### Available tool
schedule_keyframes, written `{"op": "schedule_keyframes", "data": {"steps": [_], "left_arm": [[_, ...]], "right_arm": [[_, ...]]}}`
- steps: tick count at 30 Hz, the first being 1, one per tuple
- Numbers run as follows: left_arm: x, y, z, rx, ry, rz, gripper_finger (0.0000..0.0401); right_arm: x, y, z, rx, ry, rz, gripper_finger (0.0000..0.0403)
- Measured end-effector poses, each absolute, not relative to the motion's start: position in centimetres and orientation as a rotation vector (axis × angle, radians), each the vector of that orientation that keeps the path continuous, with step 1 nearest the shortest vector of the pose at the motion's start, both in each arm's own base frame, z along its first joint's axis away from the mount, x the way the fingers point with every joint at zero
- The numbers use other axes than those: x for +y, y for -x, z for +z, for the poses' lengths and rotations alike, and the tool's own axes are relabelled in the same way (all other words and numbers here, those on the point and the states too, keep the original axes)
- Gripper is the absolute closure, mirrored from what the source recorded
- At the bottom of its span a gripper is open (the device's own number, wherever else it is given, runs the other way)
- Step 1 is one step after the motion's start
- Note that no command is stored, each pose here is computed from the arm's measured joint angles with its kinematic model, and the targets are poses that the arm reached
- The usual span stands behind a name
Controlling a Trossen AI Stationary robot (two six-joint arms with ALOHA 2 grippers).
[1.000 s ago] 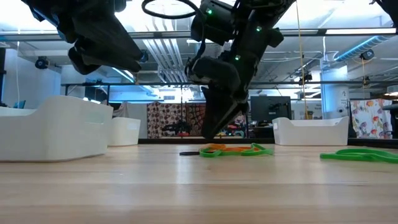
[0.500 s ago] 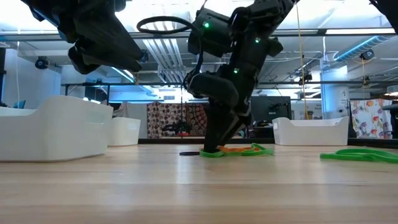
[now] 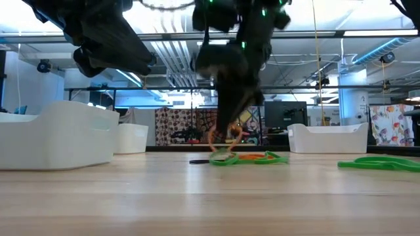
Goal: Sort rubber bands into baskets
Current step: Put the orange rubber band into the top right white bin
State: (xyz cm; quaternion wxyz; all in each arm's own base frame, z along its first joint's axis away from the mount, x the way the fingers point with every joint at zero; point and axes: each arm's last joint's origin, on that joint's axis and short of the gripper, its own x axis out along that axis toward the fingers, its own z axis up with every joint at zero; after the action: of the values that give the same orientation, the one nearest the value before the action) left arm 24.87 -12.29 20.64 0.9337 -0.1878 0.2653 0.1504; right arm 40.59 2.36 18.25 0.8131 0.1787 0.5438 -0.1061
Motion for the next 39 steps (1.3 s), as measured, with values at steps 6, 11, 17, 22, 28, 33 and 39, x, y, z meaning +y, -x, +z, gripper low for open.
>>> {"op": "schedule_keyframes", "data": {"steps": [6, 11, 17, 22, 28, 33, 39], "left_arm": [[-12.3, -24.9, 20.7, 0.539, 0.386, 0.307, 0.0287], [-12.3, -24.9, 20.7, 0.539, 0.385, 0.308, 0.0287], [-12.3, -24.9, 20.6, 0.542, 0.383, 0.309, 0.0287], [-12.3, -24.9, 20.6, 0.542, 0.383, 0.309, 0.0287], [-12.3, -24.9, 20.6, 0.542, 0.384, 0.310, 0.0287], [-12.3, -24.9, 20.6, 0.548, 0.414, 0.303, 0.0287], [-12.5, -24.4, 21.9, 0.593, 0.513, 0.169, 0.0287]], "right_arm": [[1.4, -40.2, 23.4, 1.173, -0.273, -0.259, 0.0392], [-1.4, -37.9, 26.4, 1.214, -0.262, -0.376, 0.0392], [-7.1, -32.2, 28.6, 1.306, -0.251, -0.692, 0.0392], [-12.6, -26.7, 28.6, 1.253, -0.446, -0.926, 0.0392], [-17.7, -22.0, 26.4, 1.220, -0.613, -1.073, 0.0392], [-20.9, -20.3, 24.0, 1.183, -0.671, -1.159, 0.0392], [-23.1, -19.0, 21.3, 1.196, -0.759, -1.268, 0.0364]]}}
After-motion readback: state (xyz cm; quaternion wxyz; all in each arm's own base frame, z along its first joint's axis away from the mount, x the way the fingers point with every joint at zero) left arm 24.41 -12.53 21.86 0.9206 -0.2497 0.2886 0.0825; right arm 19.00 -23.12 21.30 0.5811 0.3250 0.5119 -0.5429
